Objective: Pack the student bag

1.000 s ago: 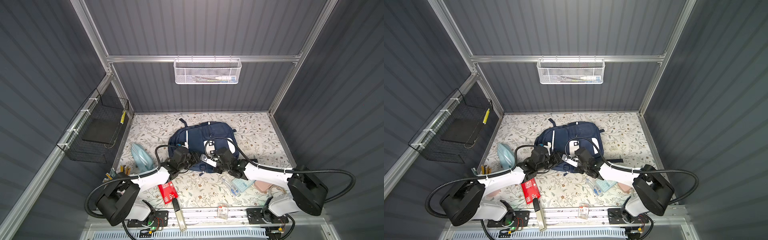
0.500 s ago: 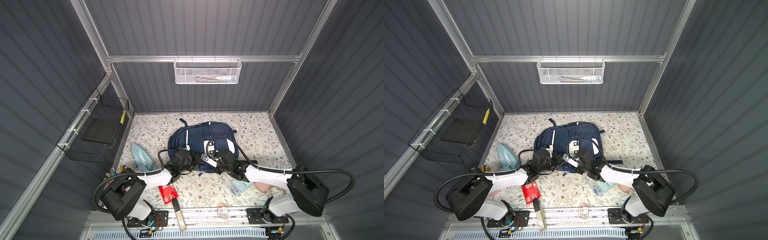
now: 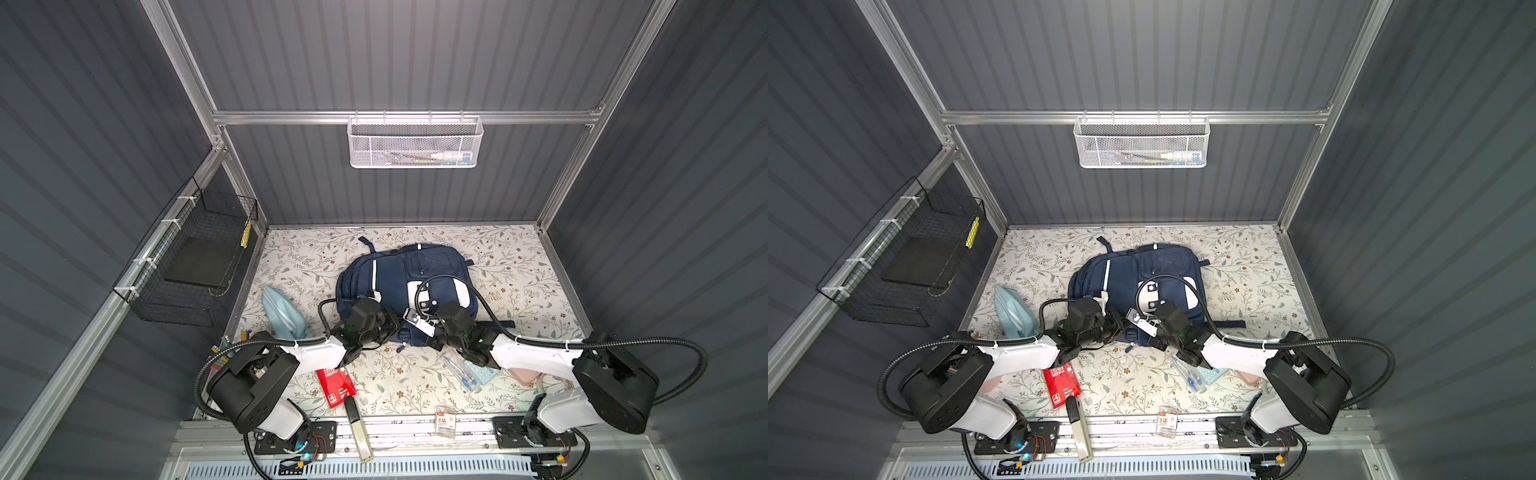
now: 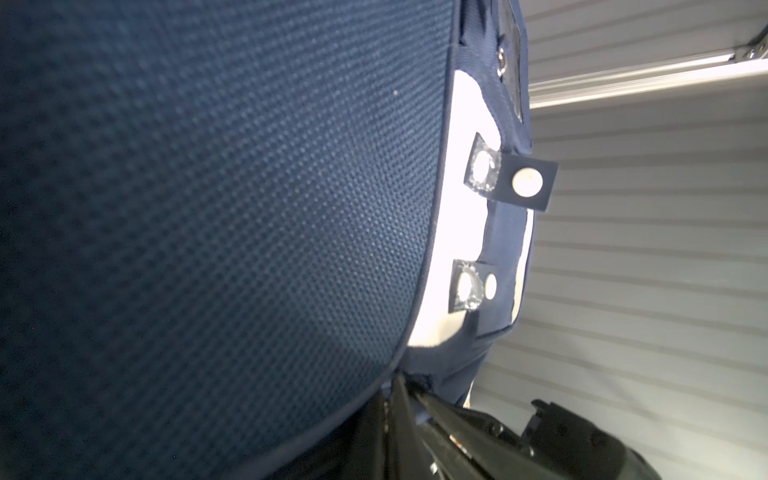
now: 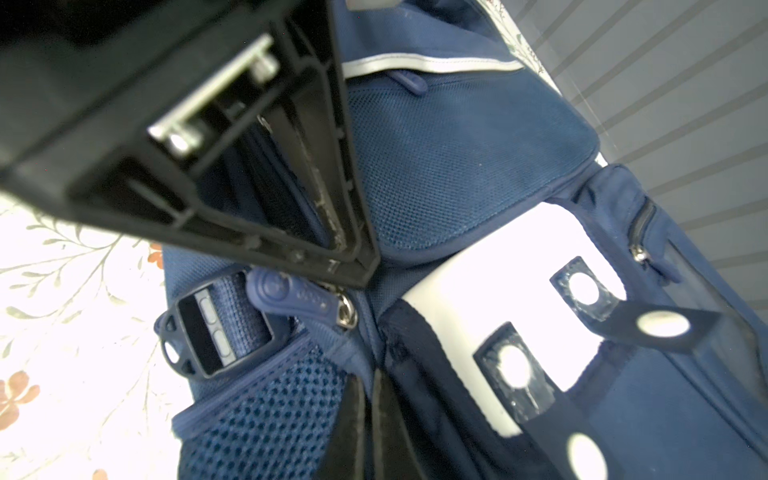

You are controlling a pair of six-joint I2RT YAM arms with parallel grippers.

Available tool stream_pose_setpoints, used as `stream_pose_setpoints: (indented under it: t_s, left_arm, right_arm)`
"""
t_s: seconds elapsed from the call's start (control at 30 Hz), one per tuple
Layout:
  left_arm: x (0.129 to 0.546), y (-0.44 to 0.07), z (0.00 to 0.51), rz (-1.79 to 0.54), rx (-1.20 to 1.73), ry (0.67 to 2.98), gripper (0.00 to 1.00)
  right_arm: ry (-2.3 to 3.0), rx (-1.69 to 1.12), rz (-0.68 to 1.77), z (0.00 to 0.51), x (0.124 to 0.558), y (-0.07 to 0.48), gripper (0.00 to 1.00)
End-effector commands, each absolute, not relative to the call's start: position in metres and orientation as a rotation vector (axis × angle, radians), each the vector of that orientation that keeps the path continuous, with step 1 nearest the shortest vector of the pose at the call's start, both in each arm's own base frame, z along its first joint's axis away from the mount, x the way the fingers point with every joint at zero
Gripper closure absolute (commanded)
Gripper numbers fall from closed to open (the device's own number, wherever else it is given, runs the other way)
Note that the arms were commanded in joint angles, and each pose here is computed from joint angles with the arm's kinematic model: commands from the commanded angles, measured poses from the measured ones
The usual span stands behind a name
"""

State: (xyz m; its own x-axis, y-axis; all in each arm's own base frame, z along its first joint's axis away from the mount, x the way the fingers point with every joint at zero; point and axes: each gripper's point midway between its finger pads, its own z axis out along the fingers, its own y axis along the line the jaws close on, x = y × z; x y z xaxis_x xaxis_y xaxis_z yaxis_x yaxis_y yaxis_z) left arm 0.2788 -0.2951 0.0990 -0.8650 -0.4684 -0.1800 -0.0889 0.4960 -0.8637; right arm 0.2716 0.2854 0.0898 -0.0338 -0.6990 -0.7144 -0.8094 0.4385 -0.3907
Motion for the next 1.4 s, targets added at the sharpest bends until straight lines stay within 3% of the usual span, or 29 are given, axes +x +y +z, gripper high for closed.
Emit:
stream_pose_setpoints:
  t_s: [0.0,0.2,0.3,0.4,0.43,0.57,0.63,0.7,0.83,1.0,1.1,1.2,1.37]
  left_arm:
    - [0.272,-0.27,0.082,-1.17,-0.432,2.456,1.0]
    - [0.273,-0.283,0.104,-1.168,-0.19,2.472,1.0]
    - [0.272,-0.26,0.101,-1.012,-0.196,2.5,1.0]
    - [0.272,-0.254,0.107,-1.0,-0.167,2.491,1.0]
    - [0.27,-0.26,0.11,-1.032,-0.134,2.494,0.95]
    - [0.269,-0.28,0.133,-1.224,-0.115,2.4,0.53]
    - [0.27,-0.283,0.14,-1.197,-0.06,2.385,0.42]
    - [0.27,-0.283,0.133,-1.128,-0.008,2.427,0.38]
    - [0.267,-0.291,0.116,-1.124,0.063,2.498,0.39]
    - [0.258,-0.3,0.109,-1.142,0.144,2.545,0.53]
    - [0.258,-0.289,0.098,-0.943,0.188,2.628,0.54]
    - [0.257,-0.282,0.089,-0.835,0.219,2.665,0.75]
    - [0.255,-0.281,0.083,-0.748,0.268,2.692,0.8]
  right_arm:
    - [1.824,-1.247,0.186,0.083,0.267,0.28,1.0]
    - [1.82,-1.267,0.221,0.086,0.266,0.288,1.0]
    - [1.841,-1.268,0.175,0.083,0.271,0.284,1.0]
    - [1.84,-1.271,0.187,0.084,0.27,0.285,1.0]
    - [1.836,-1.274,0.196,0.085,0.27,0.287,1.0]
    - [1.825,-1.29,0.221,0.087,0.268,0.292,1.0]
    - [1.822,-1.294,0.225,0.087,0.267,0.293,1.0]
    - [1.823,-1.293,0.226,0.087,0.266,0.292,1.0]
    - [1.824,-1.304,0.221,0.086,0.265,0.292,1.0]
    - [1.826,-1.31,0.203,0.085,0.265,0.289,1.0]
    - [1.829,-1.31,0.197,0.083,0.266,0.288,1.0]
    - [1.825,-1.307,0.205,0.084,0.266,0.29,1.0]
    - [1.826,-1.306,0.201,0.084,0.267,0.29,1.0]
